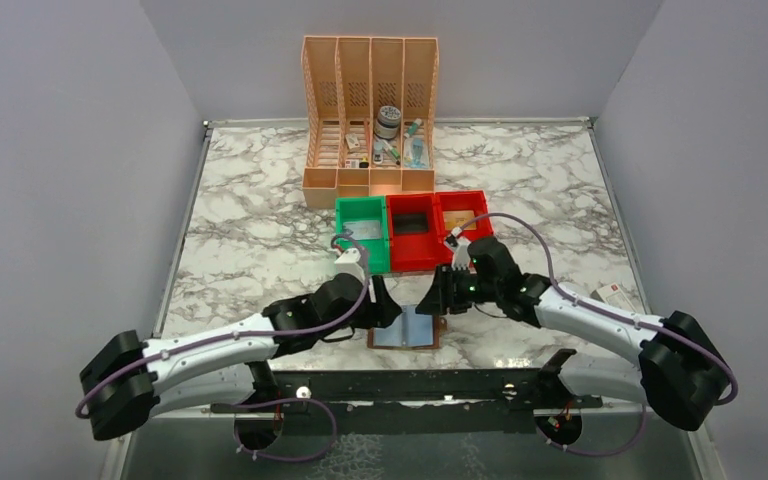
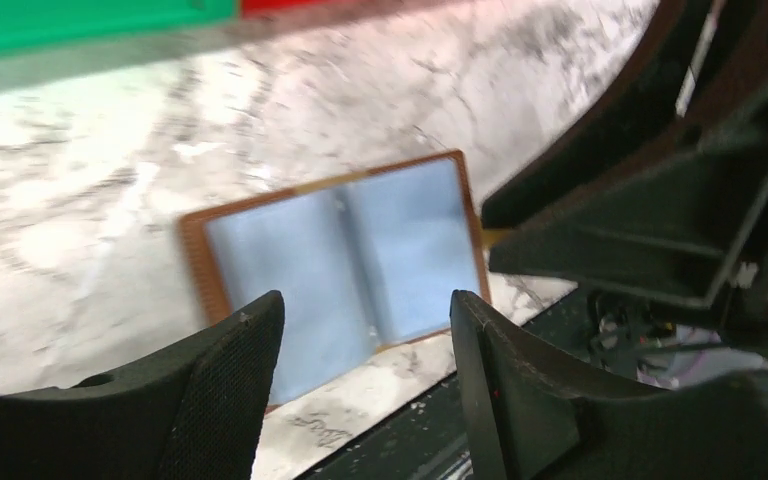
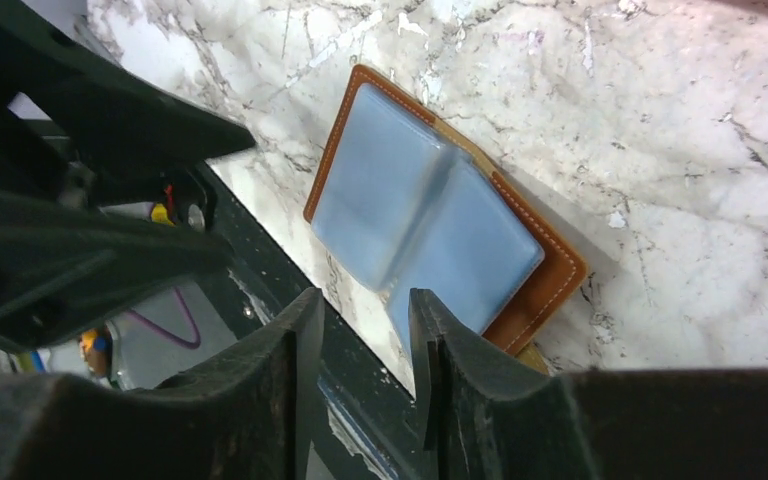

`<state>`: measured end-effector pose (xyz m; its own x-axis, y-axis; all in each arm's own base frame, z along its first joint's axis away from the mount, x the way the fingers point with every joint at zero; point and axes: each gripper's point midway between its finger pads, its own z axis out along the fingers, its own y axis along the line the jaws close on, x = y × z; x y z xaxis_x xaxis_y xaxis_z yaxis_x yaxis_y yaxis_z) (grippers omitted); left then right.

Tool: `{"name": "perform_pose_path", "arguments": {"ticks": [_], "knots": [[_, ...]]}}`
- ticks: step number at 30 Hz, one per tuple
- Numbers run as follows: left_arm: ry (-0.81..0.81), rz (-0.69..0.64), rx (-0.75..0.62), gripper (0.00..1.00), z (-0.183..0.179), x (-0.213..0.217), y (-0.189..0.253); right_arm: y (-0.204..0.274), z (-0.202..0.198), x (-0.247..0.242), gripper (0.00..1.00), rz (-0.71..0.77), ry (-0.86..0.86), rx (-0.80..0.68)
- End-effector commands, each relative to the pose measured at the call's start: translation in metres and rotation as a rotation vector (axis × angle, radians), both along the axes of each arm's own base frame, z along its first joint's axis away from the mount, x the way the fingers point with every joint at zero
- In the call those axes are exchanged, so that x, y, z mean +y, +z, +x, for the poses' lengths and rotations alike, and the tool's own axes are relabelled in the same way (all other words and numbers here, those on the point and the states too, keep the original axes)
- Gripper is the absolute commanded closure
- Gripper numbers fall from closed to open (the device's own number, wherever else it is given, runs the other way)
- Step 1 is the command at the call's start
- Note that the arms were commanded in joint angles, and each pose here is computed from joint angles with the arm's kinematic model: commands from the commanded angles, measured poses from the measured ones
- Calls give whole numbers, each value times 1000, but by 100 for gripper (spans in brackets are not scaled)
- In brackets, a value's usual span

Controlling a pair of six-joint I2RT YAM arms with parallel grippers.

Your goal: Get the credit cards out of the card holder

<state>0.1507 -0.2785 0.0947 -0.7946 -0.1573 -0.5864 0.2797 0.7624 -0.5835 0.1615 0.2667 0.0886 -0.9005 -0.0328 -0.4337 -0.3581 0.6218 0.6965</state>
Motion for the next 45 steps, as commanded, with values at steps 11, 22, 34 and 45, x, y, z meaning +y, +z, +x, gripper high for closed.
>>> {"name": "perform_pose_path", "arguments": {"ticks": [11, 22, 34, 45], "knots": [[232, 95, 72, 24, 21, 98, -29, -21, 8, 36, 45, -368, -177, -127], [254, 76, 41, 20, 27, 104, -20, -45, 6, 56, 40, -589, -184, -104], [246, 28, 27, 20, 24, 102, -13, -57, 3, 69, 34, -611, -143, -77], [264, 20, 6, 20, 28, 103, -4, -74, 2, 73, 15, -643, -121, -62]]}}
